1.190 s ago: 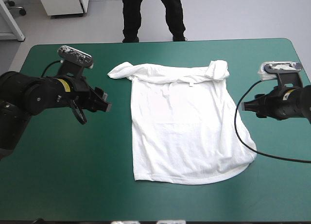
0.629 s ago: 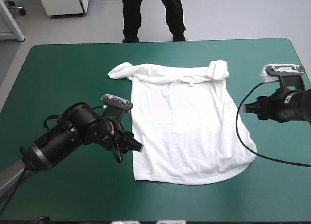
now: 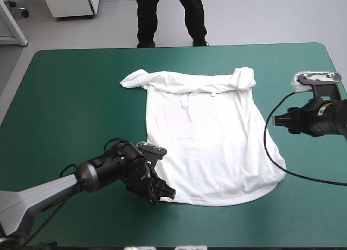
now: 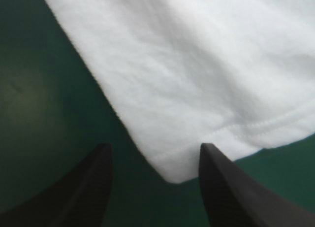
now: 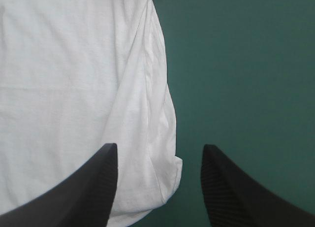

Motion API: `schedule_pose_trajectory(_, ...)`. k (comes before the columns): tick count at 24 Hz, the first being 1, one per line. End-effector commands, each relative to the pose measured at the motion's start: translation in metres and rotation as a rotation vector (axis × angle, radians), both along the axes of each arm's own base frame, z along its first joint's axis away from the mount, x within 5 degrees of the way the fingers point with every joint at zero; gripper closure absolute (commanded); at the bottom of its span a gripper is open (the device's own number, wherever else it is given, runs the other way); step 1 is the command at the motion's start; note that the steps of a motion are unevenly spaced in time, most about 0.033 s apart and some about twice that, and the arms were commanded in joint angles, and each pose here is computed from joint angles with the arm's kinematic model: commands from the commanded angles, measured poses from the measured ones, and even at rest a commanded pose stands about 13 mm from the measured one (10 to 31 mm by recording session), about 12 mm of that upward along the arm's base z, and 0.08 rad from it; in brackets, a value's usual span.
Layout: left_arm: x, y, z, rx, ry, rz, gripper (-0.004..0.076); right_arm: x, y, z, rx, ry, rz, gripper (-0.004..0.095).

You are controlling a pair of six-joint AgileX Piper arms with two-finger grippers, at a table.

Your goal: Fold the cloth

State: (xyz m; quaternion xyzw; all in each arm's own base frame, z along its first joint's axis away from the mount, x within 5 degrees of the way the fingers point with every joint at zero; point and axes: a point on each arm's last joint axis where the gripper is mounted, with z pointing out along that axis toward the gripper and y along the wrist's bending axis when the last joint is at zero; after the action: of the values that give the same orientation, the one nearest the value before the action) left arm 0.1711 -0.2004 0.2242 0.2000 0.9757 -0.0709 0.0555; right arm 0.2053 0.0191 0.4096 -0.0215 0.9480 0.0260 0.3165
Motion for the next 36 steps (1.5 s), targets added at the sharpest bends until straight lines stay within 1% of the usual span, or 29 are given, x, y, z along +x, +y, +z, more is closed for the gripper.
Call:
schedule_pose_trajectory(1,-0.001,-0.011,-0.001,-0.046,-0.002,0.003,0.0337,-0.002,-0.003,0.012,-0.003,-0.082,-0.010,0.0422)
schedule_pose_trajectory(6,0.002,-0.020,-0.021,-0.034,0.039,0.019,0.0350,-0.002,-0.003,0.011,-0.004,-0.077,-0.010,0.0422)
schedule_pose_trajectory(8,0.003,-0.024,-0.030,-0.028,0.073,0.034,0.0470,-0.004,-0.002,0.008,-0.001,-0.045,-0.009,0.0422)
schedule_pose_trajectory(10,0.004,-0.025,-0.034,-0.018,0.075,0.033,0.0638,-0.004,-0.002,0.000,0.004,-0.011,-0.009,0.0418)
schedule_pose_trajectory(11,0.005,-0.025,-0.035,-0.020,0.073,0.031,0.0709,-0.004,-0.002,-0.004,0.002,0.005,-0.011,0.0411)
schedule_pose_trajectory(12,0.005,-0.025,-0.035,-0.018,0.069,0.020,0.0727,-0.004,-0.002,-0.009,0.001,0.022,-0.012,0.0406)
schedule_pose_trajectory(16,0.005,-0.025,-0.035,-0.019,0.068,0.021,0.0733,-0.002,-0.002,-0.040,0.007,0.101,-0.031,0.0406)
schedule_pose_trajectory(19,0.005,-0.025,-0.035,-0.016,0.068,0.003,0.0733,0.003,-0.003,-0.081,0.020,0.159,-0.100,0.0408)
schedule_pose_trajectory(21,0.005,-0.025,-0.035,-0.014,0.069,-0.001,0.0733,0.010,-0.003,-0.106,0.015,0.220,-0.111,0.0408)
schedule_pose_trajectory(25,0.004,-0.025,-0.035,-0.011,0.070,-0.020,0.0733,0.032,0.001,-0.135,0.026,0.320,-0.117,0.0407)
schedule_pose_trajectory(29,0.004,-0.024,-0.035,-0.004,0.077,-0.023,0.0733,0.044,0.001,-0.160,0.010,0.395,-0.119,0.0409)
schedule_pose_trajectory(33,0.004,-0.024,-0.035,-0.006,0.075,-0.023,0.0733,0.051,0.002,-0.187,0.017,0.455,-0.143,0.0409)
schedule_pose_trajectory(36,0.004,-0.024,-0.035,-0.006,0.075,-0.023,0.0733,0.050,0.003,-0.199,0.019,0.494,-0.147,0.0409)
